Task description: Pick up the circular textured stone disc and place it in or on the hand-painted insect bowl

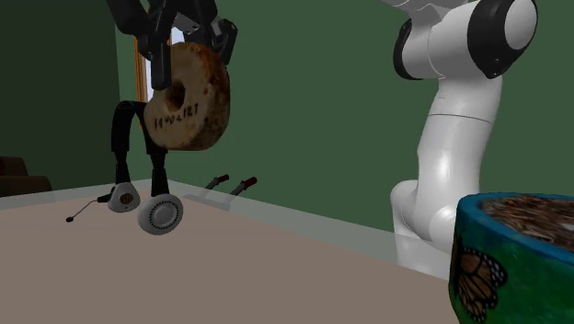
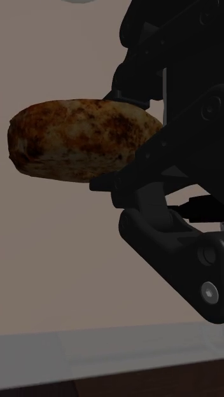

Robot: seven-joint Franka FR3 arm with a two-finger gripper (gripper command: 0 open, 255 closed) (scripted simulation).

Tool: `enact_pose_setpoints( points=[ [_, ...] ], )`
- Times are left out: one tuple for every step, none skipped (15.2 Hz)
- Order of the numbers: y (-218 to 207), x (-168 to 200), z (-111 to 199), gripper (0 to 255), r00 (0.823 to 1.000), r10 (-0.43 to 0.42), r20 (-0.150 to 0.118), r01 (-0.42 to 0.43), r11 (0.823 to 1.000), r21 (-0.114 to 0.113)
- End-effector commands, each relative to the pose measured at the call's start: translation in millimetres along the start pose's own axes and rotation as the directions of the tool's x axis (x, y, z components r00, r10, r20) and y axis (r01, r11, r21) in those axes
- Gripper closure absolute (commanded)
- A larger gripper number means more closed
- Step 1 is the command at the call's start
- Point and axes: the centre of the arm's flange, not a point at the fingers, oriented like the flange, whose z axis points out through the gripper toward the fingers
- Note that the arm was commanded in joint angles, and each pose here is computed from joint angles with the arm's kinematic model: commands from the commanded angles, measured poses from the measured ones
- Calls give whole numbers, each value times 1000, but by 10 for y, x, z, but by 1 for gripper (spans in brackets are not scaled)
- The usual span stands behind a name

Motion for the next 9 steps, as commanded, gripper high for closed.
enact_pose_setpoints(
  points=[
    [8, -8, -106, 255, 1000, 0, 0, 0, 1000, 0],
    [4, -15, -158, 255, 1000, 0, 0, 0, 1000, 0],
    [-1, -22, -210, 255, 1000, 0, 0, 0, 1000, 0],
    [-6, -29, -262, 255, 1000, 0, 0, 0, 1000, 0],
    [-11, -36, -314, 255, 1000, 0, 0, 0, 1000, 0],
    [-16, -43, -367, 255, 1000, 0, 0, 0, 1000, 0],
    [-20, -51, -419, 255, 1000, 0, 0, 0, 1000, 0],
    [-22, -53, -437, 255, 1000, 0, 0, 0, 1000, 0],
    [7, -182, -432, 255, 1000, 0, 0, 0, 1000, 0]
  ],
)
